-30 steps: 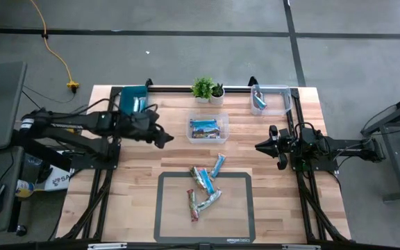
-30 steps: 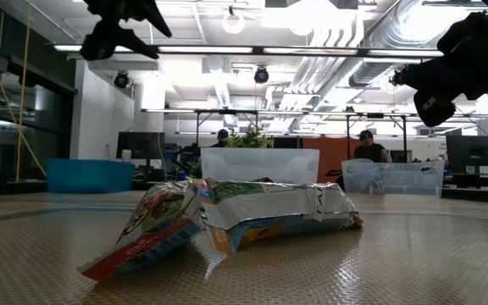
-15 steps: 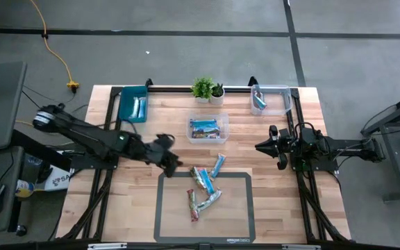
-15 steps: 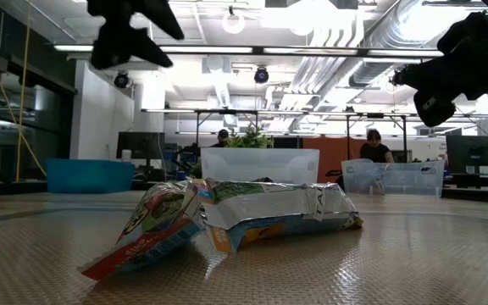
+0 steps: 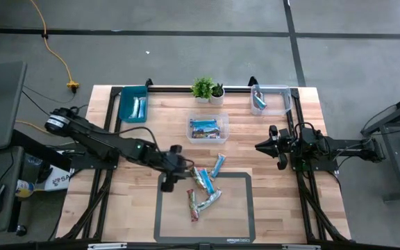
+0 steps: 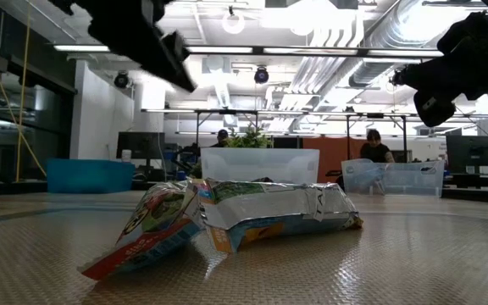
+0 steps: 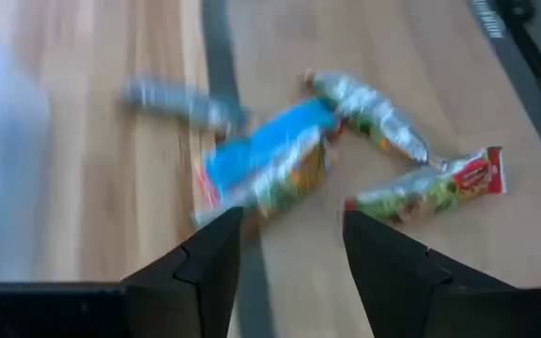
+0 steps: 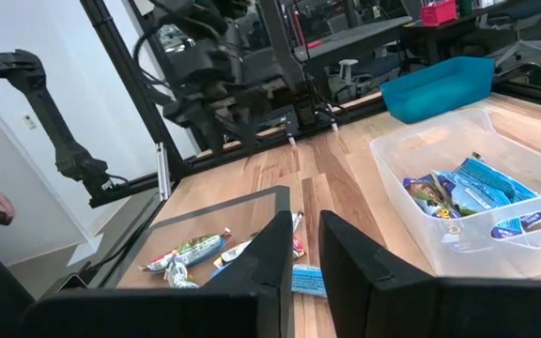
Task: Pick and place Granola Bars by type
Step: Put the orange granola bar in the blue bin
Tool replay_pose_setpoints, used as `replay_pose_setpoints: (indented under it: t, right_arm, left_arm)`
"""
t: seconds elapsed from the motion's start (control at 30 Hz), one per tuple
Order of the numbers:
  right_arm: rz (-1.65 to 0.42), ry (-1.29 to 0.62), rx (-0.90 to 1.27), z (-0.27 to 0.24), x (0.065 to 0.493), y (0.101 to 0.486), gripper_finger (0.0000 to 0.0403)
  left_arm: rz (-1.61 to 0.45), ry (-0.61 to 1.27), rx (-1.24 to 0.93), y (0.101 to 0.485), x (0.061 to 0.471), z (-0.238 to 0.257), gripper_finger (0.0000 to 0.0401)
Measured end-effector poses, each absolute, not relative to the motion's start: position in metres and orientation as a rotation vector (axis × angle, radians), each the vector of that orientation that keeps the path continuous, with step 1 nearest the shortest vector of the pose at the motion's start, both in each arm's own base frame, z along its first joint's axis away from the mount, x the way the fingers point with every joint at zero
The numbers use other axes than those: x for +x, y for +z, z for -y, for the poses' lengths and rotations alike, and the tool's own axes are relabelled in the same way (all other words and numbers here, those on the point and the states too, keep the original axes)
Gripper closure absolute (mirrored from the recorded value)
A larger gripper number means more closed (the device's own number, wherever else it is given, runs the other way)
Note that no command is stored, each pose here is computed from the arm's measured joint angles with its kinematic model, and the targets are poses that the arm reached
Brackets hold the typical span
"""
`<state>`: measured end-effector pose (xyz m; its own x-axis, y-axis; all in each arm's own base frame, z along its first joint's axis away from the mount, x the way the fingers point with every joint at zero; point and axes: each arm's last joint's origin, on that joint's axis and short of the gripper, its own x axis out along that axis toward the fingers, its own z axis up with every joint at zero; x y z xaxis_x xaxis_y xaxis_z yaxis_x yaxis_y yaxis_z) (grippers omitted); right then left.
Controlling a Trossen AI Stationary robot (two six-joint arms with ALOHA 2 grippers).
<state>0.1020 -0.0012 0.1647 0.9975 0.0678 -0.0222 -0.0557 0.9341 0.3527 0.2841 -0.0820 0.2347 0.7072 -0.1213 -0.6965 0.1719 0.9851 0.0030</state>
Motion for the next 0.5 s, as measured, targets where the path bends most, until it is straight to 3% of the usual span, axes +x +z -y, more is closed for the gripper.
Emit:
replay_pose_setpoints:
  t: [0.17,0.5]
  right_arm:
    - [-0.036,0.062,0.36,0.001,0.102,0.164,0.0366]
    - [-0.035,0.062,0.36,0.001,0.102,0.165,0.0365]
  left_arm:
    - [-0.708,-0.214,0.353,0.235,0.288,0.081,0.0219]
    - [-0.764,-0.307,0.606,0.213,0.3,0.076,0.0219]
